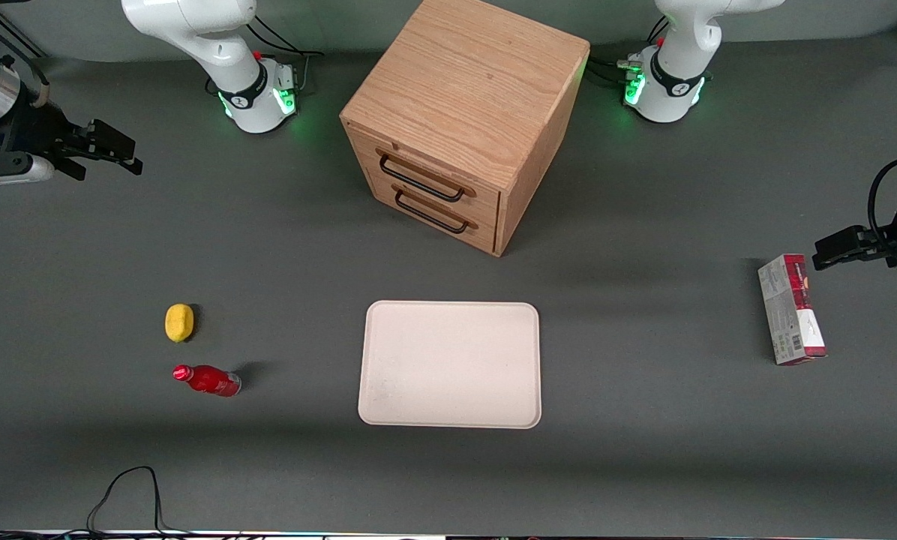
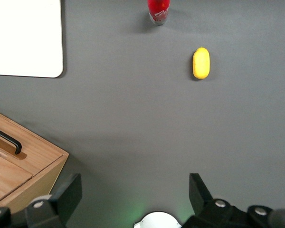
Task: Place coke bottle on tray
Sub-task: 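Move the right gripper down toward the red Coca-Cola bottle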
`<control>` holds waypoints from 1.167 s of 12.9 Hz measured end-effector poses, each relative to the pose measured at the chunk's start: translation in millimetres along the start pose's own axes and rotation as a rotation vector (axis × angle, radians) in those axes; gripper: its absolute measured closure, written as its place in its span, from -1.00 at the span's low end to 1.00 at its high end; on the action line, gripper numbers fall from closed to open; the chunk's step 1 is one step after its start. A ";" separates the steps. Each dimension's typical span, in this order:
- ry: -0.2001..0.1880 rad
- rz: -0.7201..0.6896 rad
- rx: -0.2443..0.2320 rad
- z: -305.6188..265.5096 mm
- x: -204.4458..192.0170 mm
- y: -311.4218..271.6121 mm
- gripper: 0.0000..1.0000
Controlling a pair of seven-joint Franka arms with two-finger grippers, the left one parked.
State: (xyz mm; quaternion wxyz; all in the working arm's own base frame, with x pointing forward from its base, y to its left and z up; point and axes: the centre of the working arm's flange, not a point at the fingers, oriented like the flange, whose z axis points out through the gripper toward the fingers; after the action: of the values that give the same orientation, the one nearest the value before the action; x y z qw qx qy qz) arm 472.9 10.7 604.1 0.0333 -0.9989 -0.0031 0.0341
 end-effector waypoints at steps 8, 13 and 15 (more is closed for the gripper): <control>0.021 0.008 -0.028 -21.2 99.3 -1.7 -1.00; -0.038 -0.018 -0.051 55.0 205.7 4.7 -1.00; -0.037 -0.025 -0.056 84.9 229.6 7.9 -1.00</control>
State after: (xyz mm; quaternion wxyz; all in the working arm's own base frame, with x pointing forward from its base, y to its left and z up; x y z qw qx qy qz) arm 696.2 10.4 503.5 0.0056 -0.9985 -0.0170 0.0521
